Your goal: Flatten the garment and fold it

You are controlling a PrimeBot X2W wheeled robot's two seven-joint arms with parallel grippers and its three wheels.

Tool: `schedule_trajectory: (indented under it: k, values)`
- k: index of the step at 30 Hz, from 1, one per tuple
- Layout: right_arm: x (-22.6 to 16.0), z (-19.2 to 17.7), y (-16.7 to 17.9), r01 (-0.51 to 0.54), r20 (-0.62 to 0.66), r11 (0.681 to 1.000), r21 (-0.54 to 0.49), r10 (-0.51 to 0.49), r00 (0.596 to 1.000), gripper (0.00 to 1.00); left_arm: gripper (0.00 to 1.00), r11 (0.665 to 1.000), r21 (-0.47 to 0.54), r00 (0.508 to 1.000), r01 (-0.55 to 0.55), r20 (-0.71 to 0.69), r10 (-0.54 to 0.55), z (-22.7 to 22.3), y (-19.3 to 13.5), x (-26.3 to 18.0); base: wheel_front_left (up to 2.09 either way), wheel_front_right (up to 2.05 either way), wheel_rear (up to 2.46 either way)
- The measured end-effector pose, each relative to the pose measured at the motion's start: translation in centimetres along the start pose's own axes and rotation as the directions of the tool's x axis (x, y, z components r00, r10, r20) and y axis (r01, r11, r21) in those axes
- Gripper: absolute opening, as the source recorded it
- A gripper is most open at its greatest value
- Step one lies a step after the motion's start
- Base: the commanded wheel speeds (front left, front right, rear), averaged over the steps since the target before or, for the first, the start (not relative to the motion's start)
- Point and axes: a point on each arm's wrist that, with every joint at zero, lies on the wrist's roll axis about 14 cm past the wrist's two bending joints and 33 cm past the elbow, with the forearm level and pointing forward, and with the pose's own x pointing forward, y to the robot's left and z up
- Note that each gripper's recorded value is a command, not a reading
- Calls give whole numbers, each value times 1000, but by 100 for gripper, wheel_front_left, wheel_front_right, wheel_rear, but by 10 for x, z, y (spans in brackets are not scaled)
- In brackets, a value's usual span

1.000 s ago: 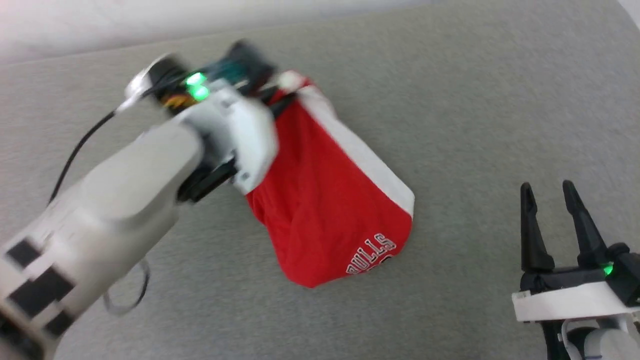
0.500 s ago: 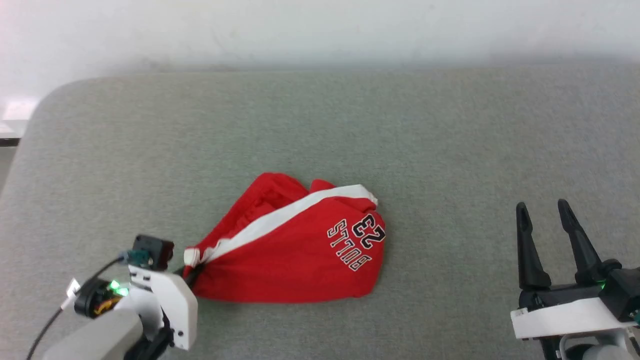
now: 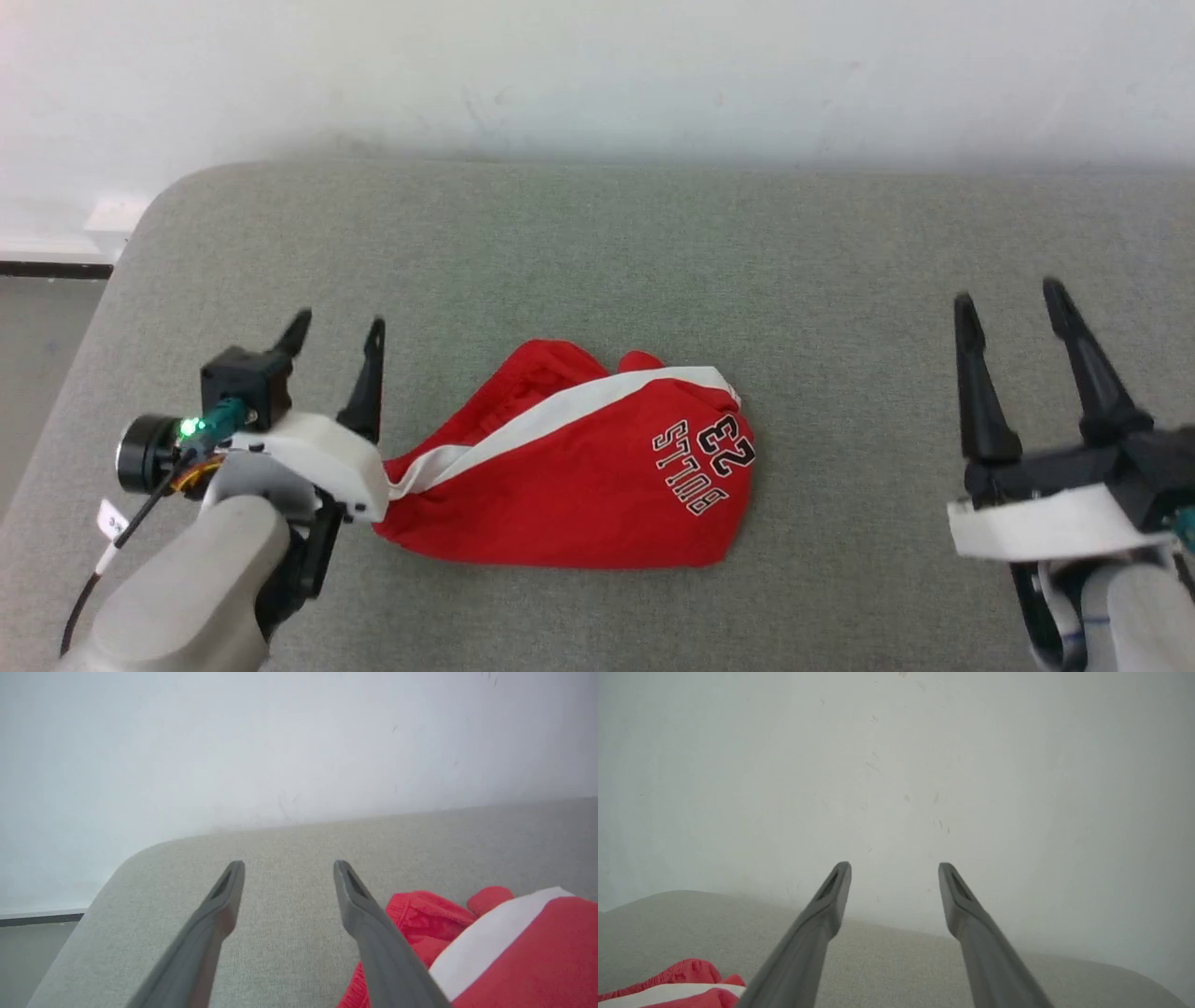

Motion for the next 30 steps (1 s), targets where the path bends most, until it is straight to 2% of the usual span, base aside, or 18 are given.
schedule_trajectory:
  k: [2, 3, 4, 6, 9, 12, 17, 20, 23, 26, 30]
  values:
    - [14, 15, 6, -37, 52, 999, -20, 38, 998, 100, 100, 999, -2, 993, -39, 112, 39, 30, 1, -1, 0, 0, 0]
    - [26, 24, 12, -91, 81, 994, -54, 96, 992, 100, 100, 997, -2, 984, -77, 160, 77, 36, 1, -11, 0, 0, 0]
    - [26, 24, 12, -91, 81, 994, -54, 96, 992, 100, 100, 997, -2, 984, -77, 160, 77, 36, 1, -11, 0, 0, 0]
    - [36, 23, 21, -162, 76, 983, -85, 168, 983, 100, 100, 993, -11, 976, -116, 187, 116, 36, 3, -21, 0, 0, 0]
    - [43, 4, 38, -294, 0, 950, -106, 296, 955, 100, 100, 984, -31, 956, -178, 231, 180, 39, 6, -35, 0, 0, 0]
    - [50, -19, 52, -408, -143, 910, -72, 395, 907, 100, 100, 972, -53, 932, -231, 274, 237, 46, 10, -47, 0, 0, 0]
    - [57, -46, 70, -535, -402, 844, 28, 499, 768, 100, 100, 959, -60, 916, -276, 287, 282, 42, 15, -60, 0, 0, 0]
    - [53, -67, 80, -592, -556, 801, 91, 534, 637, 100, 100, 957, -72, 911, -282, 291, 291, 41, 15, -59, 0, 0, 0]
    - [44, -88, 93, -624, -675, 761, 178, 556, 485, 100, 100, 955, -81, 912, -286, 282, 297, 37, 15, -56, 0, 0, 0]
    - [41, -108, 100, -640, -748, 735, 226, 551, 370, 100, 100, 954, -80, 916, -288, 267, 299, 31, 13, -52, 0, 0, 0]
    - [44, -136, 106, -658, -805, 715, 236, 524, 279, 100, 100, 953, -79, 919, -293, 250, 303, 25, 14, -43, 0, 0, 0]
